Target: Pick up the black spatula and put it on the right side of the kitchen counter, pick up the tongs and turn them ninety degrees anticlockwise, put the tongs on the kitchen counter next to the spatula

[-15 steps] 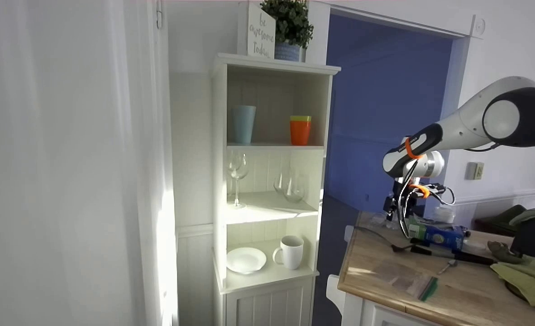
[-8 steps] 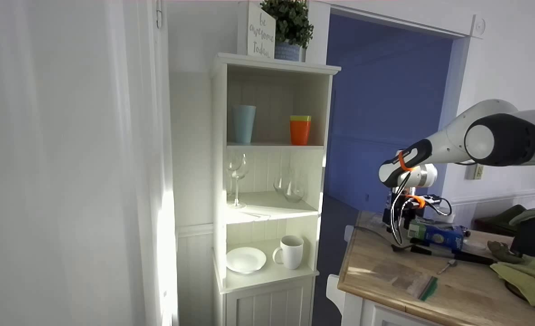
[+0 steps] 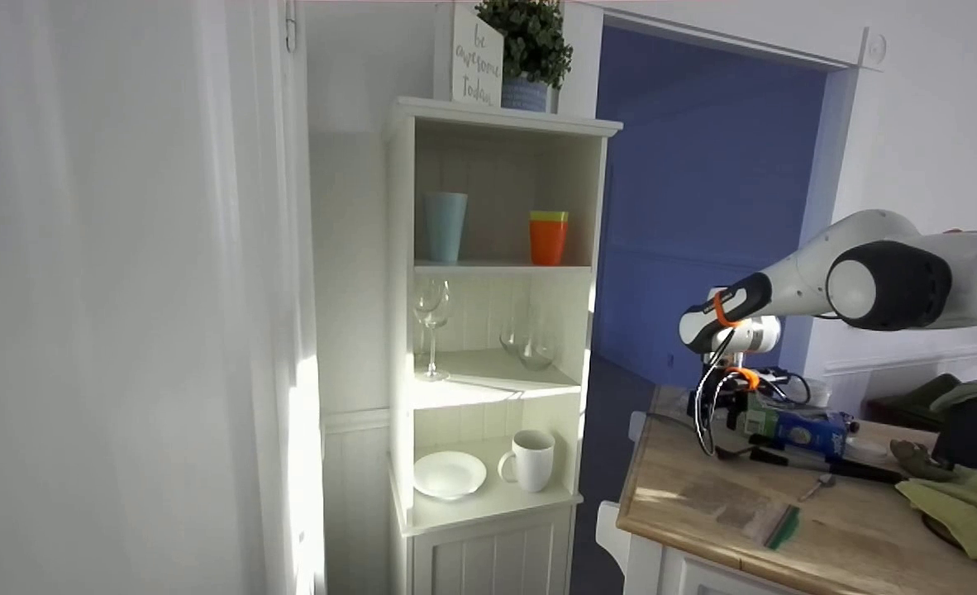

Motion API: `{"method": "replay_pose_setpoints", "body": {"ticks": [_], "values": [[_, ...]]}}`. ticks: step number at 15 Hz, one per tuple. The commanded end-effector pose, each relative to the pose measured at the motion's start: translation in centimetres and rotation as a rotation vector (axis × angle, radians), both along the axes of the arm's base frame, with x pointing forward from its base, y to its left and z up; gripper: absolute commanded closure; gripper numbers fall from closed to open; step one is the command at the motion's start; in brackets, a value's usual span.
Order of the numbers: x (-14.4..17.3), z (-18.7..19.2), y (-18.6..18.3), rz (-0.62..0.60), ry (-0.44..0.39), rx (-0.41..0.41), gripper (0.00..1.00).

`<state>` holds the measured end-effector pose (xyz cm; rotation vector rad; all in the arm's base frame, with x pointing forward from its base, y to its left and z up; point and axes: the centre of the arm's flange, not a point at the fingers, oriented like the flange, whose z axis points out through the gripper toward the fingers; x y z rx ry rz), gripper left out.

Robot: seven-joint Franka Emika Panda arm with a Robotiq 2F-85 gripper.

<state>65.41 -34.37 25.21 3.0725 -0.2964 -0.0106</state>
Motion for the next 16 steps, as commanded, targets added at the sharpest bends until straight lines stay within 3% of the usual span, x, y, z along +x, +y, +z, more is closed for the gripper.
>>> {"method": "replay_pose_setpoints", "body": {"ticks": [1, 5, 8, 10, 14, 16], "values": [[2.1, -1.1, -0.6, -0.002, -0.001, 0.006, 0.0], [2.7, -2.1, -0.9, 0.011, -0.025, 0.0, 0.04], [2.9, -2.5, -1.1, 0.017, -0.039, 0.005, 0.22], [2.9, -2.5, -0.9, 0.025, -0.057, 0.006, 0.41], [3.1, -2.7, -0.9, 0.038, -0.079, 0.004, 0.59], [3.2, -2.7, -0.8, 0.045, -0.087, 0.003, 0.63]]}}
